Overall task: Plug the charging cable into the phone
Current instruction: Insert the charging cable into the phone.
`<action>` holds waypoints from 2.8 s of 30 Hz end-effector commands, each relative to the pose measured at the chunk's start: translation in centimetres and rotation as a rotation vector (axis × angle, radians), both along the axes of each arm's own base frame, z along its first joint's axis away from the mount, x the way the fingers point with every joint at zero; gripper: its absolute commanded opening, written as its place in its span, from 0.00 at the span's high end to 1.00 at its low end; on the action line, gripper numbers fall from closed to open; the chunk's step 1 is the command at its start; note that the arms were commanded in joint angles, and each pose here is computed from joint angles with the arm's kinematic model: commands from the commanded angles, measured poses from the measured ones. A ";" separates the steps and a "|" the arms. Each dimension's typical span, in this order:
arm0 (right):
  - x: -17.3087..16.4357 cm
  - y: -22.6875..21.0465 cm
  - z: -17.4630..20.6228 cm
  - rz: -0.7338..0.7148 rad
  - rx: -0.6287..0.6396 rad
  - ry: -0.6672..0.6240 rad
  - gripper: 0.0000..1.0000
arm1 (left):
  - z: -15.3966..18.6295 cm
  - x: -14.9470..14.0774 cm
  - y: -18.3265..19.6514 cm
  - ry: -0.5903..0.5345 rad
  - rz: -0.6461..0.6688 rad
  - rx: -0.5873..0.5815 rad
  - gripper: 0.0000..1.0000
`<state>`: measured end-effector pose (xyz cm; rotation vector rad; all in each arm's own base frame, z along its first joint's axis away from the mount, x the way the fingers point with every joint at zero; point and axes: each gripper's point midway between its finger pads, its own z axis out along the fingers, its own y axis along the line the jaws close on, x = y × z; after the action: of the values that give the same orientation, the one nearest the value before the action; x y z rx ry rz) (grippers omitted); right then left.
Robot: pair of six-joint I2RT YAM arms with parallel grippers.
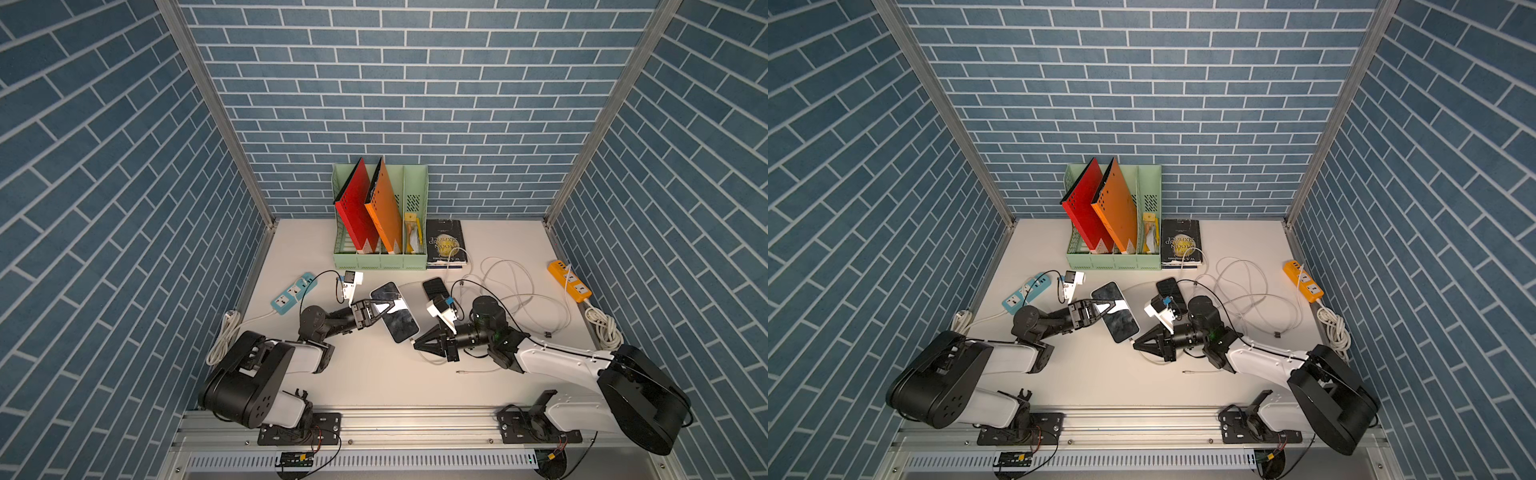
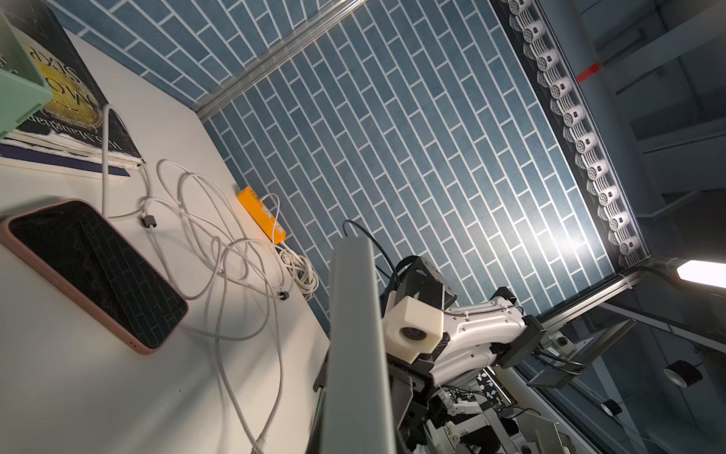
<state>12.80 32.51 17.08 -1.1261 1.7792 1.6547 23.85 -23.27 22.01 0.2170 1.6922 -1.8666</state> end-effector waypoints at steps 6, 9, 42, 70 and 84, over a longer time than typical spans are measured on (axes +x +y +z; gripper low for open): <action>-0.4 0.0 -0.1 0.032 0.016 0.017 1.00 | 5.6 -2.1 0.9 -0.297 -0.003 -0.113 1.00; -0.4 0.1 0.1 0.036 0.024 0.021 1.00 | 5.6 -2.2 0.9 -0.298 -0.004 -0.112 1.00; -0.1 0.3 0.2 0.039 0.040 0.064 1.00 | 5.4 -2.7 1.0 -0.304 -0.016 -0.103 1.00; 1.2 0.9 1.1 0.019 0.078 0.123 1.00 | 4.2 -2.4 0.8 -0.294 -0.015 -0.081 1.00; 2.6 2.0 1.9 0.014 0.085 0.112 1.00 | 3.6 -2.2 0.7 -0.279 -0.015 -0.071 1.00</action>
<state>13.82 33.62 16.45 -1.0366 1.8495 1.8341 24.08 -22.92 21.88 0.2201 1.6759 -1.8480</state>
